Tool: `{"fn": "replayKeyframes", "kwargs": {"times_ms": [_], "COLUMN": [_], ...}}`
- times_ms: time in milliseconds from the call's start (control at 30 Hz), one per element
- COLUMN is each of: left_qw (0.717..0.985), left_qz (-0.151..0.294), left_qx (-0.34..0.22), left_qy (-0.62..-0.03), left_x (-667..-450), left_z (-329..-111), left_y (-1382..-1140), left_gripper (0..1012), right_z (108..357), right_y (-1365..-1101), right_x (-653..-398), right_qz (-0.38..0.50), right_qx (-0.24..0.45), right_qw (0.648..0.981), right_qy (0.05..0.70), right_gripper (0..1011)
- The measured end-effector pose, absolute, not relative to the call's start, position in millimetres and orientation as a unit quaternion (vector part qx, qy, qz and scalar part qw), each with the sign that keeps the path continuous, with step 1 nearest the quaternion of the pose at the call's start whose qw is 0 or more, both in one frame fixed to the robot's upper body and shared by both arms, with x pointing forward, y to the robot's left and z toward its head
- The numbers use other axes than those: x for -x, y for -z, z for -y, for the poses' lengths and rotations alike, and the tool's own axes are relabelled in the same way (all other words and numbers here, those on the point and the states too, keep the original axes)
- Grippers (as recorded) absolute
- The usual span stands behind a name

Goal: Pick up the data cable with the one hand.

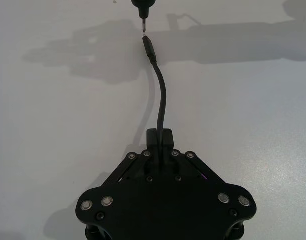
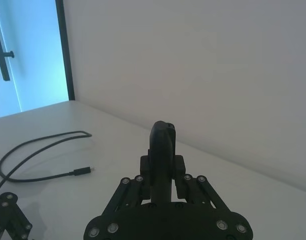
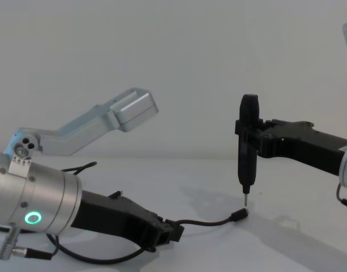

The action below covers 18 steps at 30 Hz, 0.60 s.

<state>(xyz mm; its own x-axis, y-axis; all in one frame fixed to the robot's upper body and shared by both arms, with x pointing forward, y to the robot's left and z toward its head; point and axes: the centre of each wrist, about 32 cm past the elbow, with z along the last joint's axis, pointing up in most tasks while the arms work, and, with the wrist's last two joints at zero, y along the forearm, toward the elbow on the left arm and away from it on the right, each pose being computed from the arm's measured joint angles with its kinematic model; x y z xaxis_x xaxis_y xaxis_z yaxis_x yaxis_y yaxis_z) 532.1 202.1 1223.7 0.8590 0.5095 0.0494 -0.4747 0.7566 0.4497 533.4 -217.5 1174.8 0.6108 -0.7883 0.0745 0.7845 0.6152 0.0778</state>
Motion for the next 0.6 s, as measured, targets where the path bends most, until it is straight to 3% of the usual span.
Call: {"fn": "replayKeyframes", "kwargs": {"times_ms": [600], "left_qw": [0.936], "left_qz": [-0.038], "left_qx": [-0.229], "left_qy": [-0.263], "left_x": [-532.2], "left_z": [-202.1], "left_y": [-1223.7], "left_gripper": [42], "right_z": [218.1], "right_y": [-1176.7], "right_x": [-529.7], "right_qz": [0.054], "right_qx": [-0.02], "right_qw": [0.899], "right_qy": [0.435], "right_gripper": [274]}}
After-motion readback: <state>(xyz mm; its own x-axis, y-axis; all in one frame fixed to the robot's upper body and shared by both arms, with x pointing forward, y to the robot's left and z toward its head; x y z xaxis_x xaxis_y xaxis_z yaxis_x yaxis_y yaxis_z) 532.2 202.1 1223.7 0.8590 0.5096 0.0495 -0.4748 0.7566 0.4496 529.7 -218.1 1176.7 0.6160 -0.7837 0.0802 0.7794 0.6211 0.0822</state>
